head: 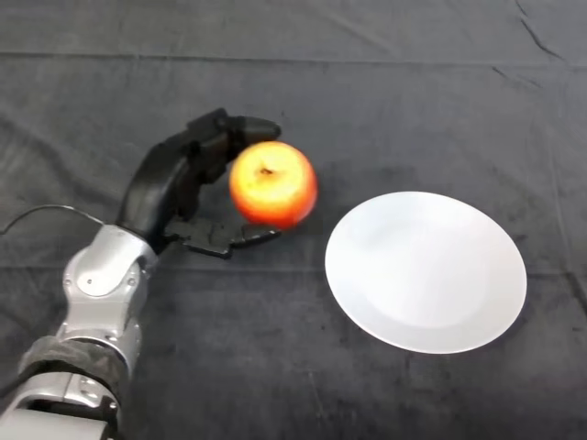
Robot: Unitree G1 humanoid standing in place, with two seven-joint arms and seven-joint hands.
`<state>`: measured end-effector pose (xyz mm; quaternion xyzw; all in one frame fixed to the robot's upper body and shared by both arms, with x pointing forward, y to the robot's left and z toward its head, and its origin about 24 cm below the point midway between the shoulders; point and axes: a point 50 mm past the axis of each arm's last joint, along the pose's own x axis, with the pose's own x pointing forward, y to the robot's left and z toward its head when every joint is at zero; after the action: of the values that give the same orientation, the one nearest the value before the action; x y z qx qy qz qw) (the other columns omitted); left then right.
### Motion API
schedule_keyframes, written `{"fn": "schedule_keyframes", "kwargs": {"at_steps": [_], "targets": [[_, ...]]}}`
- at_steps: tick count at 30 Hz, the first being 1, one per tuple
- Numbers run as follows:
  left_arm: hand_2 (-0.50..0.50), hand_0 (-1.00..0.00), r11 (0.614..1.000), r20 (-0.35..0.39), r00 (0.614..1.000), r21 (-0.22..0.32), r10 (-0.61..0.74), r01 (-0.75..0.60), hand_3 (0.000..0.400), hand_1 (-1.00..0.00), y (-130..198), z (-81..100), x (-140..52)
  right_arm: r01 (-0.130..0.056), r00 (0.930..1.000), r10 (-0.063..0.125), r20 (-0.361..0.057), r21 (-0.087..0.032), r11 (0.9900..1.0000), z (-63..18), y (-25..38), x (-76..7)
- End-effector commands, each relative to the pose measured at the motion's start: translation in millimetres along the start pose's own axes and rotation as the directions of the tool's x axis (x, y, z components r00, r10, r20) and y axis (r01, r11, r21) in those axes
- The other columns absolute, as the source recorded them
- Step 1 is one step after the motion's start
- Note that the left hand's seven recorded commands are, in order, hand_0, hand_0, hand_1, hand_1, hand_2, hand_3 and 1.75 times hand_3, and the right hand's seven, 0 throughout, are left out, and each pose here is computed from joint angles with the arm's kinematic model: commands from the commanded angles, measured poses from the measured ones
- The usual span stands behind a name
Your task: Move the apple to the plate
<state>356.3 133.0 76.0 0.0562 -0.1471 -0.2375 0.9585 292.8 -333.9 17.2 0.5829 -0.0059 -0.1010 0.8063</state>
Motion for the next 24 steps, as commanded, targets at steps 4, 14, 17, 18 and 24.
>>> {"fn": "schedule_keyframes", "kwargs": {"at_steps": [4,14,17,18,24], "targets": [[-0.34,-1.0,0.992,0.076,0.991,0.069,-0.107,0.102,0.4,-0.33,-19,25.4,32.3,0.0,0.9998,0.0,0.021,-0.003,1.0,6.3,1.0,-0.7],[-0.34,-1.0,0.966,0.03,0.971,0.112,-0.236,0.231,0.4,-0.33,-46,21.8,38.8,0.0,0.9998,0.0,0.021,-0.002,1.0,6.4,1.0,-0.7],[-0.34,-1.0,0.956,0.003,0.963,0.122,-0.268,0.266,0.4,-0.33,-51,18.0,37.7,0.0,0.9998,0.001,0.021,-0.002,1.0,6.4,1.0,-0.7],[-0.34,-1.0,0.953,-0.007,0.961,0.125,-0.277,0.276,0.4,-0.33,-53,16.6,37.1,-0.001,0.9998,0.001,0.021,-0.002,1.0,6.4,1.0,-0.7],[-0.34,-1.0,0.933,-0.07,0.944,0.14,-0.324,0.331,0.4,-0.32,-60,8.3,33.5,-0.001,0.9998,0.001,0.021,-0.002,1.0,6.4,1.0,-0.7]]}}
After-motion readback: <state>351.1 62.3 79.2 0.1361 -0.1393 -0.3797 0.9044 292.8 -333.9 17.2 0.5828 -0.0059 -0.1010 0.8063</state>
